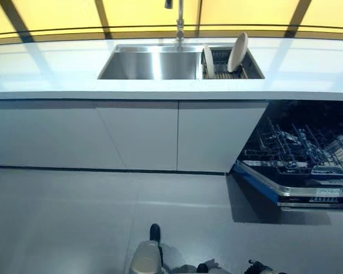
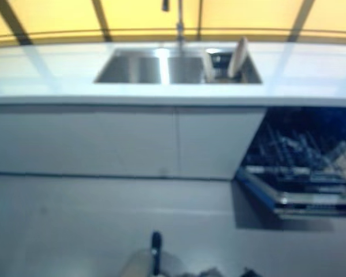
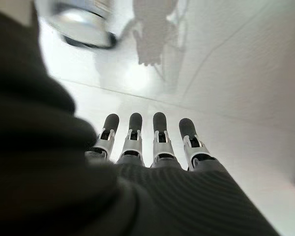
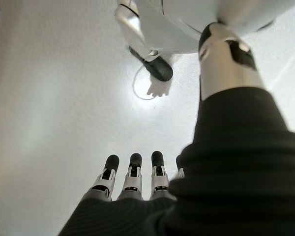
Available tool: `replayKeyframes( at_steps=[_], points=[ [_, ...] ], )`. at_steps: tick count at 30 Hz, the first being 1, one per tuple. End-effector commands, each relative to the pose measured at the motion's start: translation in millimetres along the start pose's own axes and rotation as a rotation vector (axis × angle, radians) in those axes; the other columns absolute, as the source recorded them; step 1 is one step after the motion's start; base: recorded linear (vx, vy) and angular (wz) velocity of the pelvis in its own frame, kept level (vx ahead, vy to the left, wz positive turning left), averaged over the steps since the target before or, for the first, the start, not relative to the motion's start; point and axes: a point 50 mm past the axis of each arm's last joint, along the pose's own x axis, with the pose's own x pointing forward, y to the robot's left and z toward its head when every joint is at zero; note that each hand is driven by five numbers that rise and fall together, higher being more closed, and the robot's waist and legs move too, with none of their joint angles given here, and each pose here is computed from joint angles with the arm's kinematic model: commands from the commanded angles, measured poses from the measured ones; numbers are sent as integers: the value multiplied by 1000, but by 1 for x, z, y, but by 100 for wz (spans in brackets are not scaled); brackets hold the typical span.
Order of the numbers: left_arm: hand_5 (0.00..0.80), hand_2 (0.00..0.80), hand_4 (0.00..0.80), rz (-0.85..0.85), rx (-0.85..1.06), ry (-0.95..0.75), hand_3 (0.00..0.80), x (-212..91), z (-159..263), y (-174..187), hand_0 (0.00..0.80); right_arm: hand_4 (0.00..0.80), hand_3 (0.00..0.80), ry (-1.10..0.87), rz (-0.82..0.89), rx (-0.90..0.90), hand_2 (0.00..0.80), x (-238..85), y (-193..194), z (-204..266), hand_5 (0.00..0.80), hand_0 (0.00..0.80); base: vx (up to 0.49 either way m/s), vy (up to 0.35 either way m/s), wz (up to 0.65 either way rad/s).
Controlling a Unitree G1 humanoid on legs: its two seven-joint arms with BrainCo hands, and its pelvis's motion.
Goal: Take plates into dishwasher
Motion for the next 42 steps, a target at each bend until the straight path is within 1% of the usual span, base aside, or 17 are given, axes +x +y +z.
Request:
replayKeyframes(
  at_steps=[1, 5, 8, 12, 14, 20, 23, 26, 30, 31, 32, 33, 35, 38, 40, 41, 42],
  points=[
    [0, 0, 0, 48, 91, -69, 0, 0, 13, 13, 0, 0, 0, -85, 36, 5, 0, -2, 12, 22, 0, 0, 304, 203, -7],
    [0, 0, 0, 76, 93, -90, 0, -1, 24, 19, 0, 0, 0, -110, -12, 90, 0, -3, 10, 33, 0, 0, 250, 186, 21],
    [0, 0, 0, 77, 96, -82, 0, -1, 28, 22, 0, 0, 0, -142, -31, 90, 0, -3, 6, 41, 0, 0, 232, 177, 16],
    [0, 0, 0, 90, 169, -46, 0, 0, 23, 30, 0, 0, 0, -167, -58, 128, 0, -3, 1, 45, 0, 0, 303, 104, 24],
    [0, 0, 0, 91, 189, -36, 0, 0, 19, 32, 0, 0, 0, -190, -69, 140, 0, -3, -8, 51, 0, 0, 424, -36, 35],
    [0, 0, 0, 101, 186, -82, 0, -1, 33, 37, 0, 0, 0, -207, -102, 157, 0, -3, -19, 51, 0, 0, 445, -161, 31],
    [0, 0, 0, 100, 211, -83, 0, -1, 30, 40, 0, 0, 0, -172, -121, 173, 0, -2, -23, 47, 0, 0, 430, -190, 55],
    [0, 0, 0, 98, 145, -83, 0, -1, 25, 39, 0, 0, 0, -181, -155, 101, 0, -3, -26, 49, 0, 0, 268, -181, 97],
    [0, 0, 0, 64, 189, -113, 0, -1, 35, 33, 0, 0, 0, -353, -116, 4, 0, -9, -38, 82, 0, 0, 129, -131, 23],
    [0, 0, 0, 69, 212, -122, 0, -2, 38, 34, 0, 0, 0, -439, -56, -47, 0, -15, -42, 100, 0, 0, 27, -118, -3],
    [0, 0, 0, 87, 243, -139, 0, -3, 47, 41, 0, 0, 0, -573, 49, -135, 0, -31, -52, 135, 0, 0, 16, -108, -13],
    [0, 0, 0, 89, 256, -140, 0, -3, 49, 43, 0, 0, 0, -615, 83, -174, 0, -36, -53, 143, 0, 0, 16, -109, -16],
    [0, 0, 0, 124, 279, -146, 0, -5, 55, 60, 0, 0, 0, -799, 190, -313, 0, -76, -72, 181, 0, 0, 70, -70, -24],
    [0, 0, 0, 157, 279, -117, 0, -6, 47, 78, 0, 0, 0, -979, 323, -353, 0, -123, -87, 202, 0, 0, 161, -20, -8],
    [0, 0, 0, 174, 276, -86, 0, -5, 32, 85, 0, 0, 0, -1094, 472, -339, 0, -153, -92, 208, 0, 0, 193, -2, -6],
    [0, 0, 0, 175, 278, -84, 0, -5, 31, 85, 0, 0, 0, -1098, 484, -337, 0, -154, -92, 208, 0, 0, 227, -21, -38],
    [0, 0, 0, 187, 258, -52, 0, -5, 18, 91, 0, 0, 0, -1181, 614, -342, 0, -174, -92, 213, 0, 0, 204, -37, -55]
  ],
)
